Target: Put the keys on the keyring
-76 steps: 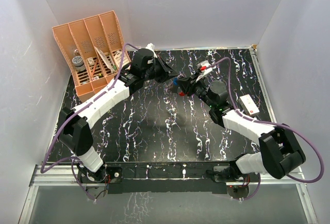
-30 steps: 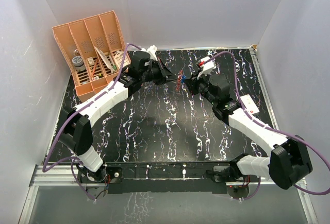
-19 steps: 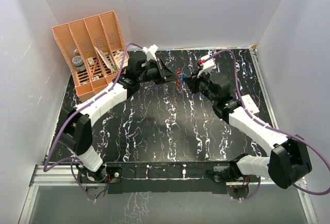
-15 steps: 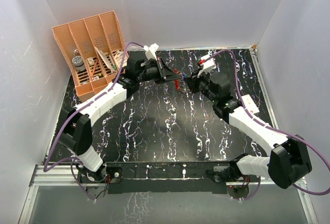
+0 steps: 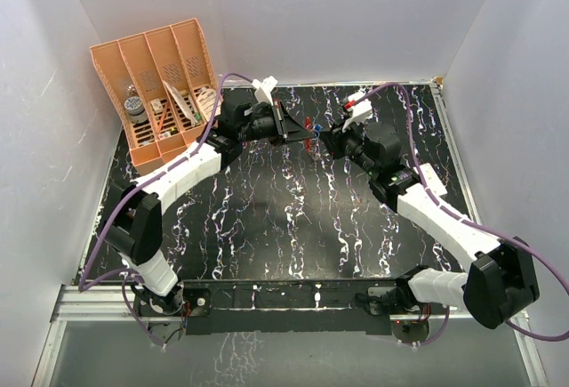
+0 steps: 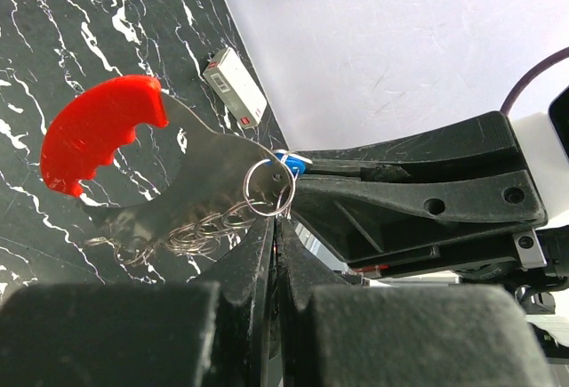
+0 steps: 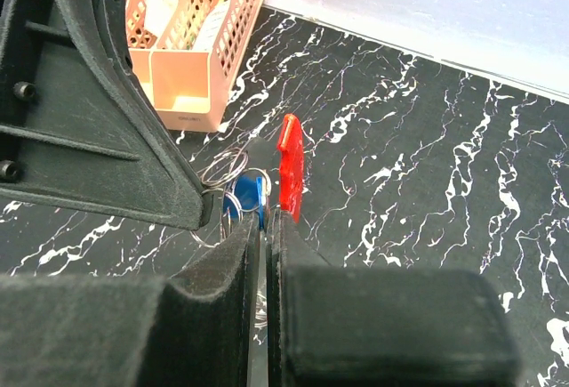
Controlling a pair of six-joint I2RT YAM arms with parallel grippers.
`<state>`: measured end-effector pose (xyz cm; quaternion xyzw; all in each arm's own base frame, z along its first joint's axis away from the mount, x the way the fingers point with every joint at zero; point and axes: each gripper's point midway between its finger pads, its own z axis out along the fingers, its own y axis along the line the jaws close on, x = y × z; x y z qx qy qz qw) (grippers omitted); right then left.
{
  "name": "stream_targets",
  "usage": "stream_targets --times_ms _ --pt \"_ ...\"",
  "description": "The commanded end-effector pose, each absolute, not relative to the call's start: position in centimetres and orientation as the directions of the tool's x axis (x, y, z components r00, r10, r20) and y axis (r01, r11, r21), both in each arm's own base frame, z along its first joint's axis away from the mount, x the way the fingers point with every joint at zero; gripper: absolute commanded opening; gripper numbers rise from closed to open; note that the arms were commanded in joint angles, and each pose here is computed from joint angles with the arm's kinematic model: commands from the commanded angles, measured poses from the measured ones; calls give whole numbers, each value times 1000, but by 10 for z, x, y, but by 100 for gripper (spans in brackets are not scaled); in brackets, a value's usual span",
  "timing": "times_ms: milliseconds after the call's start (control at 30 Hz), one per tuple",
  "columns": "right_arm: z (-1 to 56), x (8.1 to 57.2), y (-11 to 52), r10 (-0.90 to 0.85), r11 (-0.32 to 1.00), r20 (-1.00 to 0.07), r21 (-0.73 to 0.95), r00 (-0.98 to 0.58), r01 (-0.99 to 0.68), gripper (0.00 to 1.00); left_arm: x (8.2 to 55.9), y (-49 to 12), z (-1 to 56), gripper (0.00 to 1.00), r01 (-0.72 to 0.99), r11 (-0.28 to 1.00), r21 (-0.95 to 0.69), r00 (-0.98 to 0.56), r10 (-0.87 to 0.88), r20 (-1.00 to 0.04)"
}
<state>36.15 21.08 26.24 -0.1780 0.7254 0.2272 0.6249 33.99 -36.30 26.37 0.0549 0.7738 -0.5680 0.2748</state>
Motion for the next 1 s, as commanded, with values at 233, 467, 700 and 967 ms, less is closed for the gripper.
stream_targets --times_ms 233,467,700,967 --pt "331 356 215 111 800 -994 90 -1 -593 0 343 -373 276 0 437 288 -852 -840 -208 -501" --pt "328 355 222 120 778 -993 105 -18 -619 0 347 -378 283 0 444 257 -858 -838 -218 -499" --pt "325 354 221 113 779 -993 105 -26 -618 0 347 -376 290 0 455 260 -851 -827 -230 -513" --pt "311 352 218 56 785 -997 77 -53 -615 0 340 -372 306 0 486 250 -838 -810 -231 -539"
